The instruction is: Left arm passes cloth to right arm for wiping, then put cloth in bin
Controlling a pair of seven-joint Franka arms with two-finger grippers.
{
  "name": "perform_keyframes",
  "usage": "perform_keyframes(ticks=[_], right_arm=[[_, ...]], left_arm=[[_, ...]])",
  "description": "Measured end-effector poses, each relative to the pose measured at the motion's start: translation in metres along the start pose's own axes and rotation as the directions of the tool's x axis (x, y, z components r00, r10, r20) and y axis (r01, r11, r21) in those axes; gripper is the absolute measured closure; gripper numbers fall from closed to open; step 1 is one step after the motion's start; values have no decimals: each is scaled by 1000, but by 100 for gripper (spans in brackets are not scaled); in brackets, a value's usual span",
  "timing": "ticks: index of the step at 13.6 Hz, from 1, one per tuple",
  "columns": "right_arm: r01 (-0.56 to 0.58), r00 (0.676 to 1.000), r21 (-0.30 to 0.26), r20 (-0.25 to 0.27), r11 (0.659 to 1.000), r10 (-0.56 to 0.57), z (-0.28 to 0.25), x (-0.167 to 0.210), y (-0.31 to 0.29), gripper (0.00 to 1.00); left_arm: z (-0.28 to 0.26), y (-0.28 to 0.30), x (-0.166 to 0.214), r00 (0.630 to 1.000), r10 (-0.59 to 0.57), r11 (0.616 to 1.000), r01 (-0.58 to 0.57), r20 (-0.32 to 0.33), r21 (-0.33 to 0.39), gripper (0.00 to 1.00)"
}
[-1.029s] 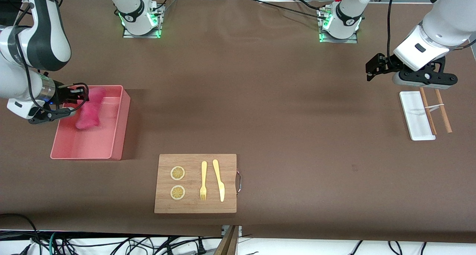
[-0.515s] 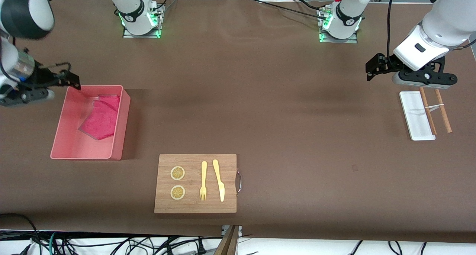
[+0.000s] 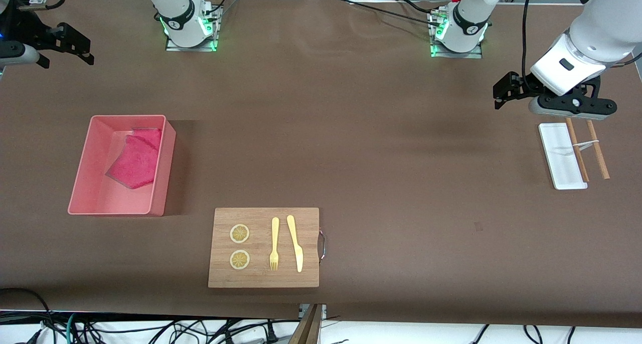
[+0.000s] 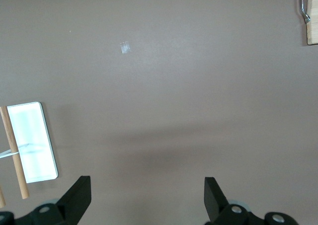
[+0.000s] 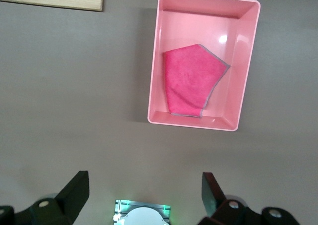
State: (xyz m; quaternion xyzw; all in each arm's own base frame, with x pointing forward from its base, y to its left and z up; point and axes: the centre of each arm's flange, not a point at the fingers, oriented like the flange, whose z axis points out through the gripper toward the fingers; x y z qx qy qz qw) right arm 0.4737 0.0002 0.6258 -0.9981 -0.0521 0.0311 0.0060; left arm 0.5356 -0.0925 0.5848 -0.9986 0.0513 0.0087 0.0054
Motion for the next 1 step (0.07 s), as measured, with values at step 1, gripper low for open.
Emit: perform_keyframes(ticks=[1], right_arm=[[1, 1000, 15, 4, 1000, -1, 2, 2, -1, 0]], left_arm=[[0, 0, 0, 1000, 0, 1000, 0, 0, 0, 0]])
